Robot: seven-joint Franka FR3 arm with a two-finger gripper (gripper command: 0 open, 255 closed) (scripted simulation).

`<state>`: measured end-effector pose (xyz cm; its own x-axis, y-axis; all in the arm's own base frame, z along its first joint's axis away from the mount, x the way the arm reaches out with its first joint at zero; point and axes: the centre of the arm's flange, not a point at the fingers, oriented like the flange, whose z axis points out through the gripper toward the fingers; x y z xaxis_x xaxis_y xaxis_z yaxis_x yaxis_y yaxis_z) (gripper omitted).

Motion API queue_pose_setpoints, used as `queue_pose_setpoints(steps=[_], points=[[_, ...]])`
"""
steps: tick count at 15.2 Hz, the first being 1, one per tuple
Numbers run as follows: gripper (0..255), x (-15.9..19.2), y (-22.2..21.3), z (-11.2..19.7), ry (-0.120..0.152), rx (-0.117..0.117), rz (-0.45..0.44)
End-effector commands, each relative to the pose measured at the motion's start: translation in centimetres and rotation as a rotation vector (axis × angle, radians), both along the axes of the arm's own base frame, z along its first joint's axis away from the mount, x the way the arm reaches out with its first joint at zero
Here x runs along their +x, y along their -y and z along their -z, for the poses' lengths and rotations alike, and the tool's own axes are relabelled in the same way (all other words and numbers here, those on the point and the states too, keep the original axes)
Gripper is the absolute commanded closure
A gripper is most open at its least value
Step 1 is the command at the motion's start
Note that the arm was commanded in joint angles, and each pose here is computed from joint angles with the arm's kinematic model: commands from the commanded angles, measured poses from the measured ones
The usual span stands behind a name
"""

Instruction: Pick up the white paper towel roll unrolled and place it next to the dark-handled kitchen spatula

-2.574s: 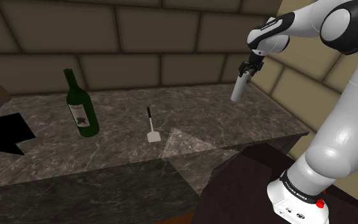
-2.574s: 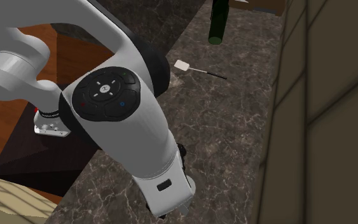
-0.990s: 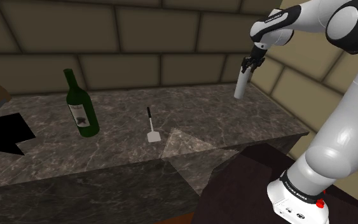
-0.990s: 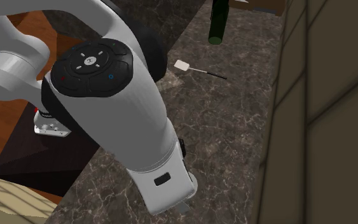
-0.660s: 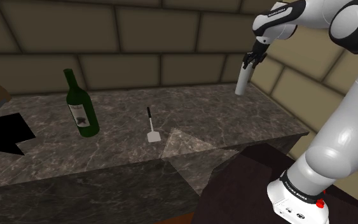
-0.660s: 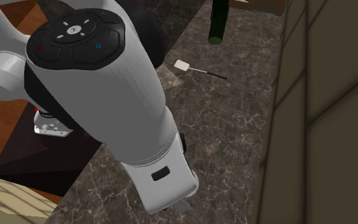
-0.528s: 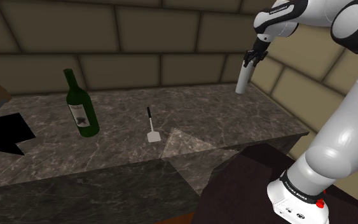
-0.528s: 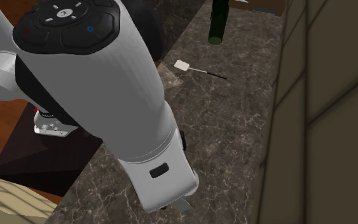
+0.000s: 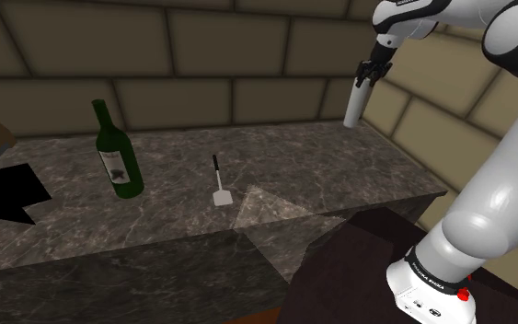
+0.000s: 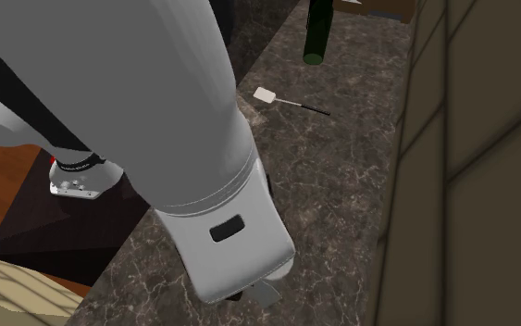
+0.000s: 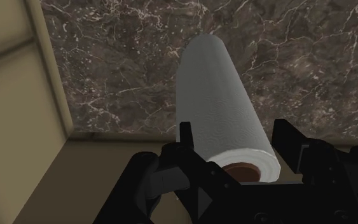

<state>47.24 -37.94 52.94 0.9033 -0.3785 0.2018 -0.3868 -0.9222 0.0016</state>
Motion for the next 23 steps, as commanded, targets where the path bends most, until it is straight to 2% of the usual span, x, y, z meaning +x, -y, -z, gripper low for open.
queue_pose_setpoints(steps=[1, 23], points=[[255, -0.1, 0.0, -1.0, 0.000, 0.000, 0.000], [255, -0.1, 0.0, -12.7, 0.000, 0.000, 0.000]])
